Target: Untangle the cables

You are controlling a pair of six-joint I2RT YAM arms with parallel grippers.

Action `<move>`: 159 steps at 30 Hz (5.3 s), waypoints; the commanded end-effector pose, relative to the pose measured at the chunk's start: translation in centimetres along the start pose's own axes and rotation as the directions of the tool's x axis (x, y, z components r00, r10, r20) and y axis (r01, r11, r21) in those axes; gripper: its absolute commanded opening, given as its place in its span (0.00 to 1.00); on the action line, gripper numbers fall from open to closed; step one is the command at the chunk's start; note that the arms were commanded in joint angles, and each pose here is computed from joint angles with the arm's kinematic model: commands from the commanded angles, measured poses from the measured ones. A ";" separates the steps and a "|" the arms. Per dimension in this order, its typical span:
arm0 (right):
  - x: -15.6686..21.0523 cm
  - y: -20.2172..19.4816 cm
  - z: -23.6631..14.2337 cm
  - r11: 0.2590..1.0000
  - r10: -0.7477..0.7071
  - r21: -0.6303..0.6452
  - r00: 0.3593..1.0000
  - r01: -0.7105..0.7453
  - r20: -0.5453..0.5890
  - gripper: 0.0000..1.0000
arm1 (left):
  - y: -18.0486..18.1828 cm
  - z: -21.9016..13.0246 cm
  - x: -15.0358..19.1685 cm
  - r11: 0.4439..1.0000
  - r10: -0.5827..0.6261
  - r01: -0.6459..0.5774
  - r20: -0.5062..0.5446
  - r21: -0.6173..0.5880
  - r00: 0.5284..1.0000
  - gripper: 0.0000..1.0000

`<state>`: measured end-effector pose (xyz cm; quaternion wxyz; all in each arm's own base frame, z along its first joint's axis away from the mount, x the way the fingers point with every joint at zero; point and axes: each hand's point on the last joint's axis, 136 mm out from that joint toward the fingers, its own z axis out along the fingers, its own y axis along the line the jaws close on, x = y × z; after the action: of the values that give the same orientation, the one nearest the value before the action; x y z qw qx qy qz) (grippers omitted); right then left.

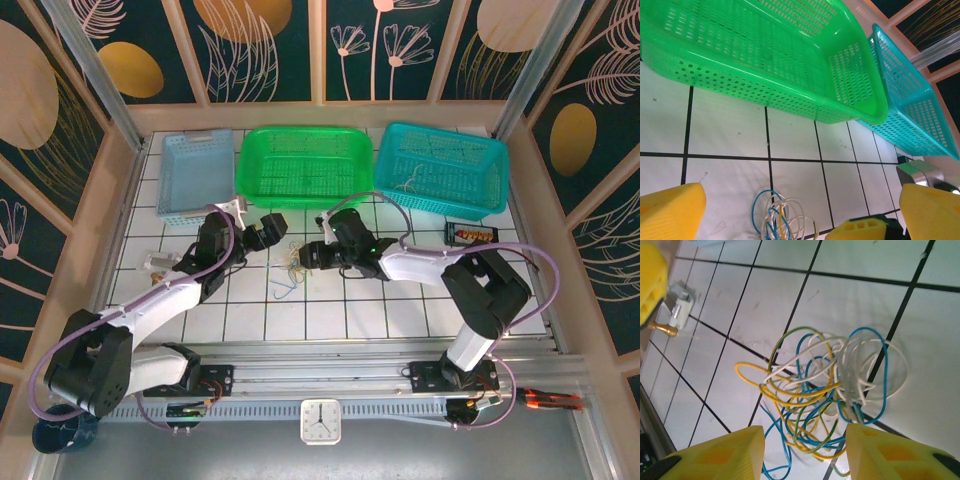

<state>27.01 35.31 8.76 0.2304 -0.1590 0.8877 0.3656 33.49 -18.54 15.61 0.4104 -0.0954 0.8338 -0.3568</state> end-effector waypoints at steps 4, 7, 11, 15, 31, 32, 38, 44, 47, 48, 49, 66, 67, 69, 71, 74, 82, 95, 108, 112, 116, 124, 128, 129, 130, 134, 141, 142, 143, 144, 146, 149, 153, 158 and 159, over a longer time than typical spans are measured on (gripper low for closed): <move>1.1 1.7 -0.5 0.995 -0.092 0.044 0.995 0.093 -0.033 0.46 | 0.0 0.0 -1.0 1.000 -0.014 0.015 0.017 -0.014 1.000 0.99; 2.2 2.4 -0.6 0.991 -0.119 0.058 0.991 0.123 -0.056 0.45 | 0.3 0.0 -0.9 1.000 -0.013 0.014 0.015 -0.020 1.000 0.99; 3.6 3.4 -0.1 0.987 -0.142 0.060 0.986 0.147 -0.084 0.44 | 0.6 0.0 -0.8 1.000 -0.019 0.020 0.019 -0.023 1.000 0.99; 3.9 3.3 1.0 0.987 -0.141 0.069 0.986 0.148 -0.093 0.43 | 0.6 0.0 -0.9 0.999 -0.026 0.026 0.020 -0.023 0.999 0.99; 3.1 0.0 3.8 0.987 -0.079 0.134 0.995 0.087 -0.065 0.19 | 0.7 -0.2 -0.8 0.999 -0.032 0.032 0.024 -0.022 0.999 0.99; 2.7 -0.5 3.5 0.989 -0.056 0.137 0.997 0.062 -0.051 0.14 | 0.6 -0.2 -0.8 0.999 -0.032 0.033 0.021 -0.019 0.999 0.99; 0.9 -3.3 1.9 0.987 0.049 0.151 0.999 -0.051 0.021 0.00 | 0.5 0.0 -0.8 0.999 -0.032 0.032 0.015 -0.015 0.999 0.99; 0.4 -5.4 -0.1 0.975 0.152 0.153 0.985 -0.163 0.082 0.00 | 0.7 0.1 -0.5 0.999 -0.033 0.033 0.007 -0.016 0.999 0.99; 0.4 -4.8 -0.6 0.975 0.178 0.119 0.980 -0.189 0.092 0.00 | 0.7 0.3 -0.4 0.999 -0.034 0.034 0.003 -0.014 0.999 0.99; 0.3 -4.4 -0.7 0.975 0.187 0.103 0.978 -0.197 0.096 0.00 | 0.7 0.3 -0.4 0.999 -0.036 0.036 0.001 -0.012 0.999 0.99; 0.2 -4.1 -0.9 0.975 0.200 0.083 0.975 -0.208 0.101 0.00 | 0.7 0.4 -0.3 0.999 -0.036 0.036 -0.002 -0.009 0.999 0.99; -2.5 -2.0 -1.6 0.923 0.377 -0.145 0.914 -0.358 0.148 0.00 | -0.5 0.0 2.7 0.974 -0.170 0.184 -0.104 0.135 0.980 0.98; -2.5 -2.0 -1.6 0.923 0.376 -0.146 0.915 -0.356 0.147 0.00 | -0.4 0.0 2.9 0.973 -0.175 0.188 -0.109 0.134 0.979 0.97; -2.4 -2.1 -1.5 0.923 0.376 -0.143 0.915 -0.357 0.144 0.00 | -0.3 0.0 3.3 0.972 -0.174 0.189 -0.116 0.138 0.978 0.92; -2.2 -2.2 -1.3 0.924 0.374 -0.141 0.917 -0.356 0.139 0.00 | -0.3 0.2 3.6 0.971 -0.172 0.190 -0.129 0.146 0.977 0.86; -1.9 -2.2 -1.2 0.924 0.374 -0.143 0.918 -0.355 0.131 0.00 | -0.7 0.8 4.0 0.965 -0.165 0.192 -0.159 0.176 0.973 0.76; -1.8 -2.3 -1.1 0.924 0.372 -0.150 0.919 -0.353 0.131 0.00 | -1.3 3.0 4.9 0.952 -0.158 0.210 -0.233 0.222 0.960 0.56; -1.8 -2.2 -1.3 0.925 0.368 -0.152 0.920 -0.348 0.133 0.00 | -1.0 4.1 5.7 0.943 -0.172 0.236 -0.265 0.234 0.949 0.32; -1.6 -2.3 -1.1 0.926 0.366 -0.152 0.922 -0.346 0.128 0.00 | -0.7 4.3 5.9 0.940 -0.176 0.240 -0.257 0.243 0.950 0.13; -1.7 -2.2 -1.1 0.926 0.365 -0.157 0.922 -0.344 0.130 0.00 | -0.9 4.1 5.7 0.938 -0.173 0.237 -0.251 0.252 0.953 0.00; -1.6 -2.6 -1.3 0.932 0.353 -0.135 0.925 -0.335 0.141 0.15 | -1.6 3.8 5.1 0.935 -0.168 0.231 -0.238 0.270 0.957 0.00; -2.8 -4.0 -3.8 0.972 0.216 0.036 0.946 -0.231 0.240 0.40 | -3.9 2.4 2.9 0.924 -0.144 0.202 -0.192 0.325 0.971 0.00; -4.3 -3.5 -5.0 0.984 0.117 0.094 0.952 -0.149 0.283 0.44 | -5.2 1.8 1.7 0.917 -0.132 0.187 -0.173 0.351 0.976 0.00; -4.7 -3.1 -5.3 0.987 0.088 0.103 0.952 -0.123 0.293 0.45 | -5.5 1.7 1.6 0.916 -0.130 0.185 -0.173 0.357 0.976 0.00; -5.0 -2.7 -5.4 0.989 0.063 0.109 0.952 -0.100 0.300 0.46 | -5.8 1.6 1.3 0.913 -0.126 0.182 -0.170 0.365 0.977 0.00; -6.6 -0.3 -6.0 0.994 -0.056 0.107 0.940 0.021 0.337 0.48 | -6.3 1.4 0.9 0.911 -0.121 0.175 -0.165 0.374 0.979 0.00; -8.0 2.7 -4.7 0.985 -0.171 0.075 0.920 0.154 0.353 0.49 | -6.7 1.4 0.7 0.907 -0.122 0.179 -0.169 0.381 0.978 0.00; -8.1 2.8 -4.4 0.985 -0.173 0.071 0.920 0.158 0.351 0.49 | -6.7 1.4 0.7 0.907 -0.122 0.178 -0.167 0.381 0.978 0.00; -8.1 2.8 -4.1 0.985 -0.174 0.067 0.921 0.161 0.348 0.49 | -6.8 1.3 0.6 0.907 -0.122 0.178 -0.167 0.381 0.978 0.00; -8.1 2.9 -3.7 0.985 -0.174 0.061 0.922 0.163 0.345 0.49 | -6.9 1.3 0.6 0.907 -0.120 0.176 -0.166 0.383 0.979 0.00; -7.9 3.0 -3.0 0.984 -0.180 0.052 0.924 0.172 0.336 0.48 | -7.0 1.2 0.4 0.907 -0.119 0.173 -0.161 0.384 0.980 0.00; -7.4 3.4 -2.4 0.981 -0.195 0.044 0.924 0.191 0.328 0.47 | -7.2 1.2 0.2 0.907 -0.114 0.168 -0.158 0.386 0.981 0.00; -6.7 3.0 -1.7 0.980 -0.197 0.053 0.929 0.190 0.314 0.45 | -7.3 1.2 0.2 0.907 -0.115 0.168 -0.158 0.387 0.981 0.00; -6.0 1.9 -1.5 0.983 -0.183 0.075 0.935 0.168 0.305 0.43 | -7.4 1.1 0.1 0.907 -0.112 0.164 -0.154 0.388 0.982 0.00; -6.0 1.9 -1.7 0.984 -0.179 0.074 0.935 0.164 0.307 0.43 | -7.4 1.1 0.1 0.907 -0.112 0.164 -0.154 0.387 0.982 0.00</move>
<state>30.57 36.09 13.83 0.3880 -0.1704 0.8376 0.3449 33.19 -24.22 17.97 0.3241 -0.0634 0.7725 -0.5424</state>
